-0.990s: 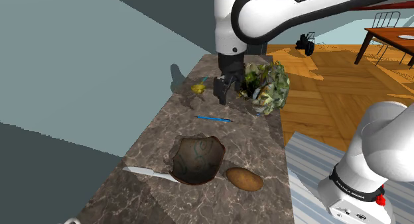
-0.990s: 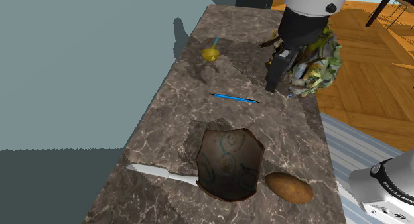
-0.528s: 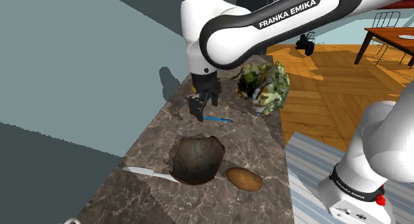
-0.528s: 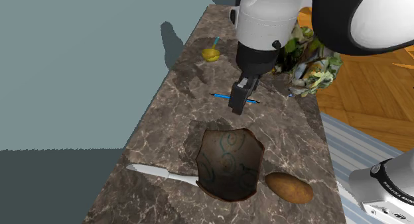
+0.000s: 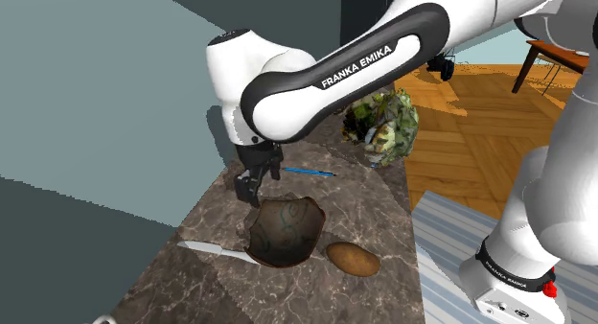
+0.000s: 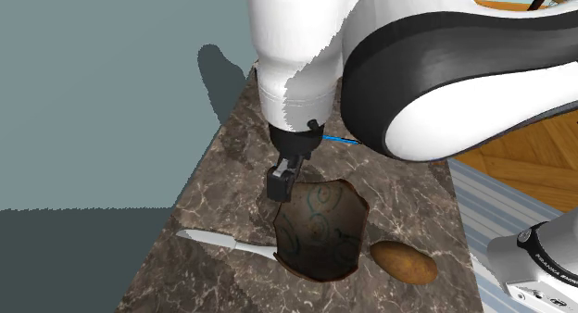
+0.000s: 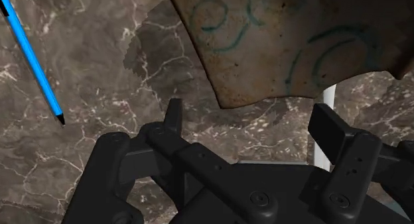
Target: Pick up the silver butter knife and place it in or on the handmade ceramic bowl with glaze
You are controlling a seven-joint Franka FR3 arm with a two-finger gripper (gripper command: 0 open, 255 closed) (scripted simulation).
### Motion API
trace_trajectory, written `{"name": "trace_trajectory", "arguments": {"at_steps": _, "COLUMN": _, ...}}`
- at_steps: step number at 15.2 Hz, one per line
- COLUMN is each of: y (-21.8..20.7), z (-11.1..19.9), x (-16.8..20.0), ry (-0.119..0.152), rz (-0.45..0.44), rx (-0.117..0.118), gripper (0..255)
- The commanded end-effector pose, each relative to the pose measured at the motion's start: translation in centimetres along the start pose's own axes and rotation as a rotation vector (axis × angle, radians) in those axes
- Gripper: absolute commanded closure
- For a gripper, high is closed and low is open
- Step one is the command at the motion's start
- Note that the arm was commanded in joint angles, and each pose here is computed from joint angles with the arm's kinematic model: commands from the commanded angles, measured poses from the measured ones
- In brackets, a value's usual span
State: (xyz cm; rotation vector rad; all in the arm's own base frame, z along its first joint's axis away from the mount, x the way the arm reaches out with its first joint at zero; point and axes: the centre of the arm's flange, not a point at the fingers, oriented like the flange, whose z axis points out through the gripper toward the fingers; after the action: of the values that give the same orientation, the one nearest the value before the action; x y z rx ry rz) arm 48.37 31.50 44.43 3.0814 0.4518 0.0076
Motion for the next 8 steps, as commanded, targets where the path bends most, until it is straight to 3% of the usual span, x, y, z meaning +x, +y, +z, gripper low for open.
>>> {"name": "trace_trajectory", "arguments": {"at_steps": 1, "y": -2.0, "z": 1.0, "x": 1.2, "ry": 0.000, "rz": -0.032, "rx": -0.003, "gripper": 0}}
{"name": "trace_trajectory", "arguments": {"at_steps": 8, "y": -9.7, "z": 4.8, "x": 5.0, "ry": 0.000, "rz": -0.142, "rx": -0.013, "gripper": 0}}
